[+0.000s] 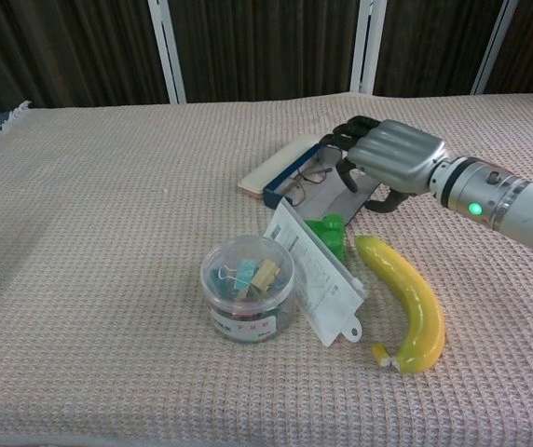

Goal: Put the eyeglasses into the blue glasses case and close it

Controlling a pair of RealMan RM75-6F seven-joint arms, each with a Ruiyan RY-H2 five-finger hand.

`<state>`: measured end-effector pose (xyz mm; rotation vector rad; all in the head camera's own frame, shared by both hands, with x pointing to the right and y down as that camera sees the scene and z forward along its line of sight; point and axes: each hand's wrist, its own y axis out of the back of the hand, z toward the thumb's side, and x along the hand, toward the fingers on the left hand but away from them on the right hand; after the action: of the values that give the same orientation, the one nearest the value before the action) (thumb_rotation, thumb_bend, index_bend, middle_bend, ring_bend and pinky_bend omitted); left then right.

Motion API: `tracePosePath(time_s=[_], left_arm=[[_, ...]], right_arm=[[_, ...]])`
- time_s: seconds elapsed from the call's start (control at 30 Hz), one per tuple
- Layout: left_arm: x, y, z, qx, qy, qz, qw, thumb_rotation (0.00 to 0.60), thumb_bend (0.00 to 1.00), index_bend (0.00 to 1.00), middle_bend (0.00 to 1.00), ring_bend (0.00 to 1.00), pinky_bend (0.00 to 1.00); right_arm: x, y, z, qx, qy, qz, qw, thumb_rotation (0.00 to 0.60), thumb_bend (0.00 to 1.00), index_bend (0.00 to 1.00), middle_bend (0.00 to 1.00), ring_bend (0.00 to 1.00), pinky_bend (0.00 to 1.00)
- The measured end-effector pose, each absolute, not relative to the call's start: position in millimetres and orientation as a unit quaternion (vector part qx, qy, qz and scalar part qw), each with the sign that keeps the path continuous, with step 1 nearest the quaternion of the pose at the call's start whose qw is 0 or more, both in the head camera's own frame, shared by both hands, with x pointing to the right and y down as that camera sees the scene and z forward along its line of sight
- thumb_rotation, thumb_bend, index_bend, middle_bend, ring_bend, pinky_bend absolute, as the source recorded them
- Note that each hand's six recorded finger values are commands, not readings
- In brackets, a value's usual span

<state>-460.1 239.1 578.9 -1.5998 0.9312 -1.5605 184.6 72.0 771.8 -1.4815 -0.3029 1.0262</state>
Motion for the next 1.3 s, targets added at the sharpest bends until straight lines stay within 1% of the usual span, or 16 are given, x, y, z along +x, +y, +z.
tracePosePath(time_s=[0.53, 0.67, 0.87, 1.2, 1.3], left_arm=[[-464, 239, 577, -0.613, 0.366, -0.607, 0.350, 0.600, 0.41, 0.00, 0.00, 0.00, 0.06], [-467, 238, 578, -0.610, 0.367, -0.610, 0.347, 0.600, 0.41, 0.00, 0.00, 0.00, 0.07], [-470, 236, 578, -0.605, 0.371, -0.614, 0.346, 0.600, 0.41, 0.00, 0.00, 0.00, 0.07], [-471, 236, 581, -0.604, 0.368, -0.618, 0.343, 0.600, 0.41, 0.00, 0.00, 0.00, 0.09], [-471, 236, 581, -0.606, 0.368, -0.617, 0.342, 0.600, 0.41, 0.00, 0.00, 0.00, 0.09]], right_arm=[[158, 53, 772, -0.630, -0.145, 0.455, 0.612, 0.600, 0.43, 0.68, 0.18, 0.00, 0.08], [149, 43, 769, -0.622, -0.154, 0.461, 0.614, 0.600, 0.47, 0.68, 0.18, 0.00, 0.08], [142, 35, 771, -0.614, -0.152, 0.475, 0.611, 0.600, 0.48, 0.69, 0.18, 0.00, 0.08], [134, 35, 781, -0.612, -0.134, 0.496, 0.602, 0.600, 0.48, 0.69, 0.18, 0.00, 0.08], [134, 36, 781, -0.612, -0.132, 0.493, 0.604, 0.600, 0.52, 0.69, 0.18, 0.00, 0.08]])
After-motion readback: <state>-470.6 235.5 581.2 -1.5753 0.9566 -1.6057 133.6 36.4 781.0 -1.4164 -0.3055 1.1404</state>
